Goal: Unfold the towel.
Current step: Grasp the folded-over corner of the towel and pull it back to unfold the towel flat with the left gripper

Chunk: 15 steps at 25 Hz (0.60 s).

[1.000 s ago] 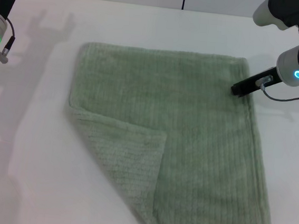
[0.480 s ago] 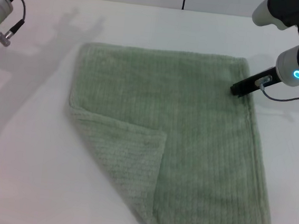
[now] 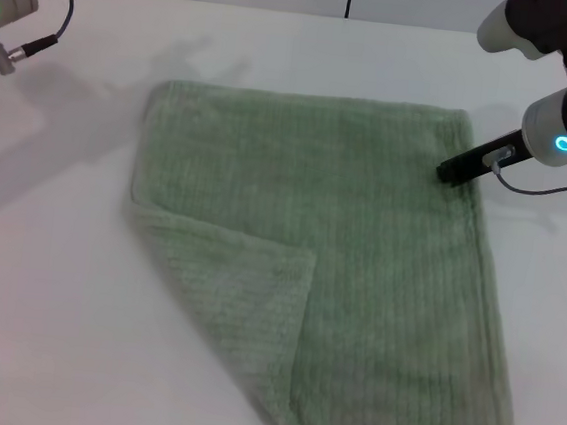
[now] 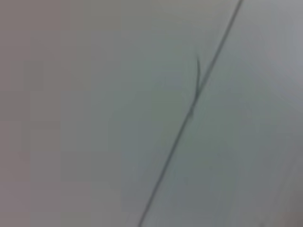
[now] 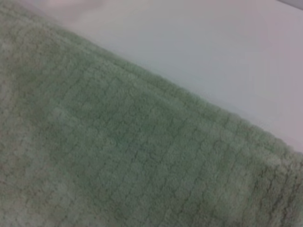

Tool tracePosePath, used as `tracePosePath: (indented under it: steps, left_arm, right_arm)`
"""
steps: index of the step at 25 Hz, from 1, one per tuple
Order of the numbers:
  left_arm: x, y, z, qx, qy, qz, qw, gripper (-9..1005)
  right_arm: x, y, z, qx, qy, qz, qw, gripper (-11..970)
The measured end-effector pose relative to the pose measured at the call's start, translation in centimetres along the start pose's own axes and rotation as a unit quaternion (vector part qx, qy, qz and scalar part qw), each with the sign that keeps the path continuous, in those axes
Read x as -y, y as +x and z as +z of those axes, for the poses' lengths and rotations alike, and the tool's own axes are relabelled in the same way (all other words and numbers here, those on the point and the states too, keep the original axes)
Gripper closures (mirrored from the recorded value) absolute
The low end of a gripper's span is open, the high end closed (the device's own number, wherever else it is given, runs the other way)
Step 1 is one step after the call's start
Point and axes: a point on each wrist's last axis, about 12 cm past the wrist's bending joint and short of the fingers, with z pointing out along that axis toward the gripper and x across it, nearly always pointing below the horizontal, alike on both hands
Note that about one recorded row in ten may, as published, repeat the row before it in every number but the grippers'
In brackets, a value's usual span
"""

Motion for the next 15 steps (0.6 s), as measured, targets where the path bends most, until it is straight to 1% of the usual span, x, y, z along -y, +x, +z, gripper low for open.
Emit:
tracePosePath:
  steps: [1,2,4,5,6,7,10,12,13,15]
  left_arm:
    - [0.1,-0.2,0.0,-0.015,0.004,-0.001,1.000,162]
    - [0.3,-0.6,-0.1,-0.050,0.012,0.006,0.999,162]
    - [0.4,-1.1,-0.3,-0.077,0.016,0.013,0.997,162]
    - [0.4,-1.1,-0.3,-0.077,0.016,0.013,0.997,162]
    - [0.6,-1.4,-0.4,-0.104,0.023,0.019,0.994,162]
    - [0.6,-1.4,-0.4,-0.104,0.023,0.019,0.994,162]
    - [0.9,-1.6,-0.3,-0.133,0.038,0.023,0.990,163]
    - [1.4,-1.4,-0.1,-0.165,0.058,0.032,0.984,163]
    - [1.4,-1.4,-0.1,-0.165,0.058,0.032,0.984,163]
    - [2.0,-1.1,0.3,-0.194,0.078,0.042,0.977,163]
  right_arm:
    - [0.0,-0.1,0.0,0.000,0.000,-0.001,1.000,960]
    - [0.0,-0.1,0.0,0.001,0.000,-0.001,1.000,960]
    - [-0.1,-0.2,0.0,0.001,0.000,-0.002,1.000,960]
    - [-0.1,-0.2,0.0,0.001,0.000,-0.002,1.000,960]
    - [-0.1,-0.2,0.0,0.001,0.000,-0.002,1.000,960]
    - [-0.1,-0.3,-0.1,0.001,0.000,-0.003,1.000,960]
    - [-0.1,-0.3,-0.1,0.001,0.001,-0.004,1.000,960]
    - [-0.1,-0.4,-0.1,0.002,0.001,-0.005,1.000,960]
    - [-0.1,-0.4,-0.1,0.002,0.001,-0.005,1.000,960]
    - [-0.1,-0.5,-0.1,0.002,0.002,-0.006,1.000,960]
